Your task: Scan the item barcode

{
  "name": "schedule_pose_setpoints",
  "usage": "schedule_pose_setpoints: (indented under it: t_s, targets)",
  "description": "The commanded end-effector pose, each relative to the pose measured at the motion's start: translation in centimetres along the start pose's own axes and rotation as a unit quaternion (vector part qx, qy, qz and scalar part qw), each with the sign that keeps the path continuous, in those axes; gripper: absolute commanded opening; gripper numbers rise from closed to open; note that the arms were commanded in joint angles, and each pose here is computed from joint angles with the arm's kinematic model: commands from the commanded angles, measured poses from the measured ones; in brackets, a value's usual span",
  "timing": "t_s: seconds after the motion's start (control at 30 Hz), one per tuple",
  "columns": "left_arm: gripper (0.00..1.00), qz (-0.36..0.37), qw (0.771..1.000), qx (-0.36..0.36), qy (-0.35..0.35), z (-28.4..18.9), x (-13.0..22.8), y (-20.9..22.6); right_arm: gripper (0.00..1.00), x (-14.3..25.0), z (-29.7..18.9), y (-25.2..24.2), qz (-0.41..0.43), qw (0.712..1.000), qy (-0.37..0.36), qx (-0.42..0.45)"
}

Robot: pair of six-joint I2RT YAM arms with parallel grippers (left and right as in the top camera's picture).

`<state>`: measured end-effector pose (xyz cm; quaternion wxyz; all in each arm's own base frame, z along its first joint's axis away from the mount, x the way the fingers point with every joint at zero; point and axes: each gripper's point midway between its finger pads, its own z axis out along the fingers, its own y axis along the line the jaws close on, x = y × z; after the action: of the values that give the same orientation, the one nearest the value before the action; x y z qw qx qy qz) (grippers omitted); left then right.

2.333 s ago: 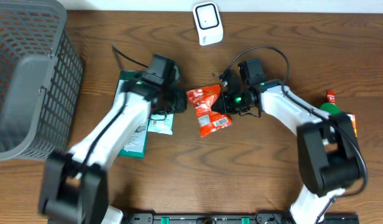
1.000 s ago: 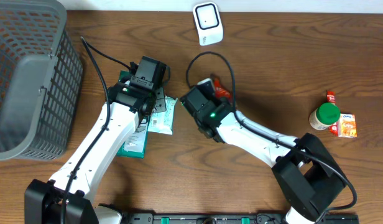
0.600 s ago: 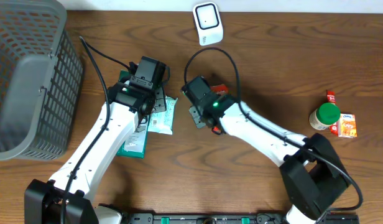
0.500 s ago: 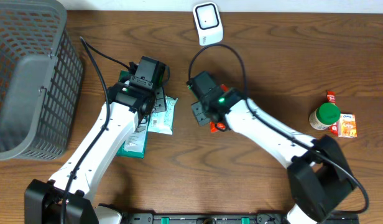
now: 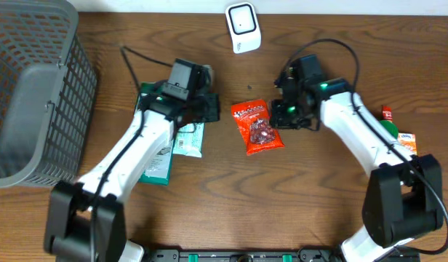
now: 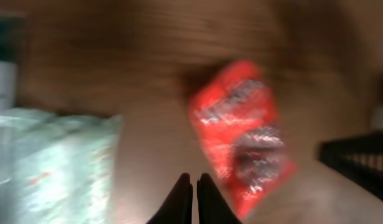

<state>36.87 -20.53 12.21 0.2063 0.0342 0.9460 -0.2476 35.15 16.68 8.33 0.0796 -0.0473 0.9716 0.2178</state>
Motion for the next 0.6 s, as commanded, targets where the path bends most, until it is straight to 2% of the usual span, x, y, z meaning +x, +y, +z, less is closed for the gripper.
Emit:
schedule_pose_setpoints:
  t_s: [0.0,0.1,0.23,0.57]
  targets:
    - [0.07,0.033,0.991,0.121,0.046,2.1,1.5,-3.9,0.01,0.4,-1.2,1.2,-0.007,0.996,0.007,-0.093]
    - [0.07,0.043,0.985,0.158,0.048,4.0,1.4,-4.8,0.01,0.8,-0.7,0.2,0.013,0.993,0.006,-0.12]
    - [0.07,0.057,0.972,0.221,0.063,6.2,2.0,-6.3,0.01,1.1,0.1,1.2,0.003,0.975,-0.021,-0.221]
    - [0.07,0.039,0.977,0.188,0.093,10.9,4.1,-3.7,0.01,1.9,3.2,1.9,0.013,0.966,-0.058,-0.251]
